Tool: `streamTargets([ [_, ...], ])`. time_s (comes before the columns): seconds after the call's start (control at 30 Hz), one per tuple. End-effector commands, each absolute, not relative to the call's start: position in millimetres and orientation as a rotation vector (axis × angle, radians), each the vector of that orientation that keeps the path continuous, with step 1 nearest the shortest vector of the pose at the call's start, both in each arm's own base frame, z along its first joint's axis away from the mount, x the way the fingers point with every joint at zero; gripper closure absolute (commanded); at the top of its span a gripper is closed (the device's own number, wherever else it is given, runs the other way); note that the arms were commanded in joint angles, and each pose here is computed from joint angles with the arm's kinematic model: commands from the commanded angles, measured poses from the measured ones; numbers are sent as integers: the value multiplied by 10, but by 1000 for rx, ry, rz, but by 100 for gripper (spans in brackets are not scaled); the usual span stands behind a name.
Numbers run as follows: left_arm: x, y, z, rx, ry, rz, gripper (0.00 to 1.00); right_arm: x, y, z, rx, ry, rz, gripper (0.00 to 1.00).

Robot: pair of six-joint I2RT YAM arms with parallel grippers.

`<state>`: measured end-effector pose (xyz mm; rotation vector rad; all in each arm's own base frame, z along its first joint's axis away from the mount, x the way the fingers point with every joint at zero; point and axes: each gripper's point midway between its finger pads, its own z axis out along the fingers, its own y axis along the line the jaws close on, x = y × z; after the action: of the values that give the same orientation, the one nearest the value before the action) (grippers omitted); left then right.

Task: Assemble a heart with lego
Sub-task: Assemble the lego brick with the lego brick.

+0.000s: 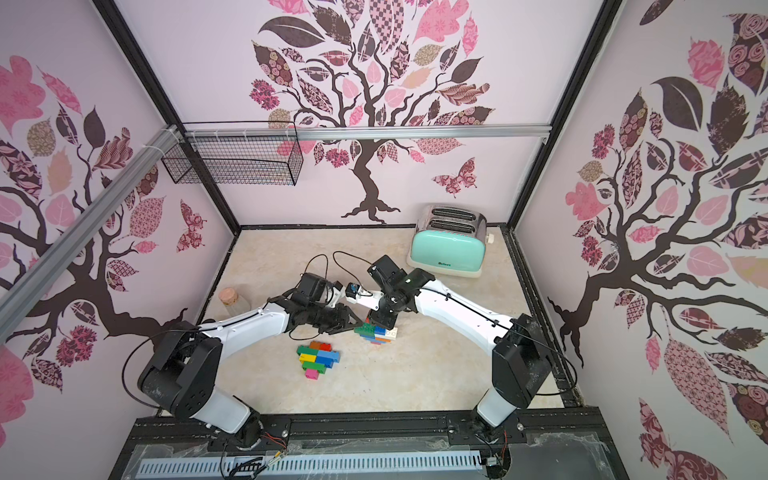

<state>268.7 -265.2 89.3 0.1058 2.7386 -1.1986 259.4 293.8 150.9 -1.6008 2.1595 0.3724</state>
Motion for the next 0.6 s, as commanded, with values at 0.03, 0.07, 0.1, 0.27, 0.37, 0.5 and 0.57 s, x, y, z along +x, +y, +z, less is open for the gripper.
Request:
streamTargets([
  [0.03,2692,-2645,825,109,2743,-1199,59,2568,2996,1501,-1663,2138,372,71],
  [0.07,2692,-2646,823,106,2743,-1200,59,2566,3001,1482,-1670,2142,371,71],
  [0.1,2694,-2648,823,109,2741,-1201,60,2577,3008,1478,-1672,2143,367,71],
  [0.27,2680,-2678,815,107,2739,-1233,60,2576,3042,1421,-1687,2152,378,71],
  [0.37,2682,-2678,800,105,2741,-1231,60,2569,3044,1362,-1695,2163,378,71],
  [0.5,2684,-2679,788,104,2743,-1231,62,2567,3025,1301,-1703,2182,363,71],
  [0.57,2673,-2681,771,103,2747,-1232,62,2566,3012,1271,-1709,2188,354,71],
])
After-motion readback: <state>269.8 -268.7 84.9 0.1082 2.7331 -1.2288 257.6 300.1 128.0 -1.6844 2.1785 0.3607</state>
